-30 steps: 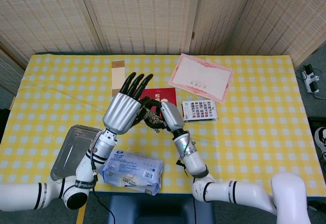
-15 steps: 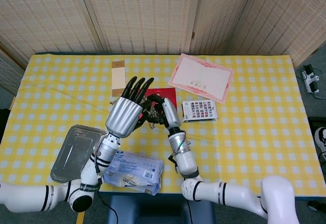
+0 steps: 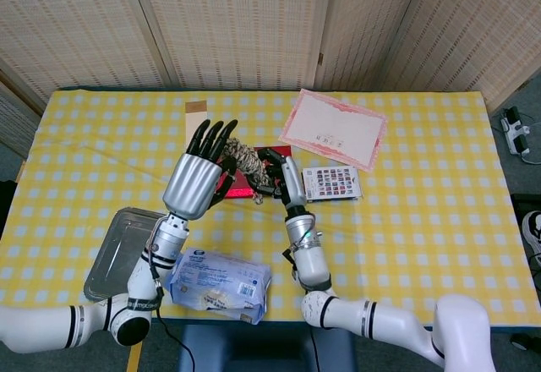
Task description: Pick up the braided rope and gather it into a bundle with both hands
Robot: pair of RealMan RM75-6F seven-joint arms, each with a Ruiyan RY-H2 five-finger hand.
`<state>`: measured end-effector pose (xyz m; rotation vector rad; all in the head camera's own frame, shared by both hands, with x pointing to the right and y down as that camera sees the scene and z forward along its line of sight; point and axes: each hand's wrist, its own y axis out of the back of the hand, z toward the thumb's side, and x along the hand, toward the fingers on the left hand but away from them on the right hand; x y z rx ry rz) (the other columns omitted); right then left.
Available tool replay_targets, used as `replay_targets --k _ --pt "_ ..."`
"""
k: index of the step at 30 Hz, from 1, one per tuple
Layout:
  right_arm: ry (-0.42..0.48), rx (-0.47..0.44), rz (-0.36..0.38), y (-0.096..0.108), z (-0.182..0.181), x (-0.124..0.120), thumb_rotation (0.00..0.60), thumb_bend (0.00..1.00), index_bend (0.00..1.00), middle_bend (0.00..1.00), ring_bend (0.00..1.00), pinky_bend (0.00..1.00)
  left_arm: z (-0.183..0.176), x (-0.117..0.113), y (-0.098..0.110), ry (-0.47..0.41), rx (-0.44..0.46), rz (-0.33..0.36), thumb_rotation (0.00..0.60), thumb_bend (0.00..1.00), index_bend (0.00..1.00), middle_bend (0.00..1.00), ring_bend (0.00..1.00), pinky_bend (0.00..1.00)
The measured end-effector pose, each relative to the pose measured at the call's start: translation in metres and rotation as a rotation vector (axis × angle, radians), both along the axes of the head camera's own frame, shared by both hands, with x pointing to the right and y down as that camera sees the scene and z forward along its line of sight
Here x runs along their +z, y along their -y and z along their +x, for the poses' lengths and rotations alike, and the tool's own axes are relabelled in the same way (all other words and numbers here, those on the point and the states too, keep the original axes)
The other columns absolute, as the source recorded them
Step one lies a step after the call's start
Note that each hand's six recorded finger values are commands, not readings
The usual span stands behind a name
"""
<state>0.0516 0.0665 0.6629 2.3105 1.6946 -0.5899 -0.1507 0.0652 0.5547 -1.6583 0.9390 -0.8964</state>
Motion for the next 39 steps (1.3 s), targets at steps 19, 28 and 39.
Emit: replay_targets --k 19,28,39 --pt "0.210 0.077 0.015 0.004 0.001 -0.009 0.600 0.69 0.92 0.78 0.93 0.87 -0.016 0.015 0.006 -0.049 -0.073 -0.142 0.600 0.52 0.66 0.05 0.00 0.00" --pt "0.227 0.048 0.055 0.004 0.001 -0.012 0.600 0.69 0.92 0.78 0.94 0.87 -0.022 0.023 0.007 -0.045 -0.089 -0.195 0.600 0.52 0.66 0.05 0.00 0.00" --pt "0.184 0.034 0.090 0.007 0.007 -0.013 0.600 0.69 0.92 0.78 0.94 0.87 -0.028 0.025 0.008 -0.026 -0.097 -0.247 0.600 0.38 0.27 0.00 0.00 0.00"
